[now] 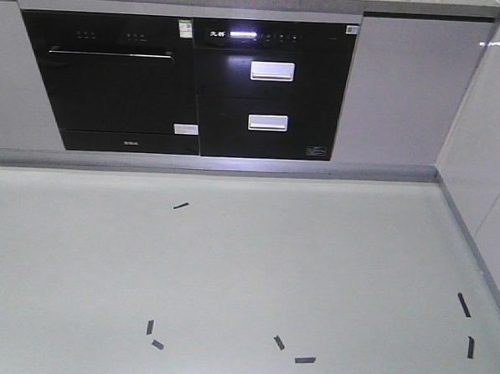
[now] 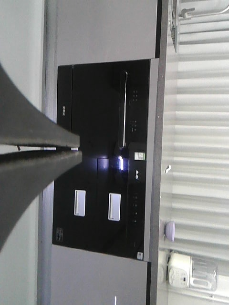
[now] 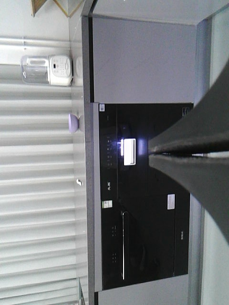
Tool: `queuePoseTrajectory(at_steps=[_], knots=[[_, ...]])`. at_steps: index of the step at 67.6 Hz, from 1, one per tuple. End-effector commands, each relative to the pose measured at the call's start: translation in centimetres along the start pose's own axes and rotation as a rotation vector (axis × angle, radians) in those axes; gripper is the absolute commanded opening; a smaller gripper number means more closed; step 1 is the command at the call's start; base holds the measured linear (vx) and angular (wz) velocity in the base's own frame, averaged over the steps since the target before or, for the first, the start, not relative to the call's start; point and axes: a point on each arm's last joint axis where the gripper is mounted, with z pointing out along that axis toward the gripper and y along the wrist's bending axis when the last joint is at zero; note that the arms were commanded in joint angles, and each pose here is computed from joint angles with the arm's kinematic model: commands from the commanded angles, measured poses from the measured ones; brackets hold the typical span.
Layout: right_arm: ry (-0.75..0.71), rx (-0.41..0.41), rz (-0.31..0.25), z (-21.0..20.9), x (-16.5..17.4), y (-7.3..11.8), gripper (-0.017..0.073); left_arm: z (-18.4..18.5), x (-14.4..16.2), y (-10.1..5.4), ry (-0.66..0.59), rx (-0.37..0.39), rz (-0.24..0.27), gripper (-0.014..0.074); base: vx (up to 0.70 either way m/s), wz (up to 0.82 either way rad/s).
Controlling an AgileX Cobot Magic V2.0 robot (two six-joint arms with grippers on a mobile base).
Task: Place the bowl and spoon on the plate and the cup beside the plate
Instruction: 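Drive the base toward the counter with the spoon and bowl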
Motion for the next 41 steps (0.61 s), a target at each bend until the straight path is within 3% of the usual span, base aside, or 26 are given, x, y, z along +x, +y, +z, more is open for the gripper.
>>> queuePoseTrajectory(at_steps=[1, 41], knots=[[-0.054, 0.003, -0.010, 0.07, -0.23, -0.03, -0.0010, -0.23, -1.30, -0.15, -0.102, 0.011, -0.002, -0.0006, 0.11, 0.16], [-0.054, 0.003, -0.010, 0.07, -0.23, -0.03, -0.0010, -0.23, -1.30, -0.15, -0.102, 0.011, -0.002, -0.0006, 0.14, 0.10]])
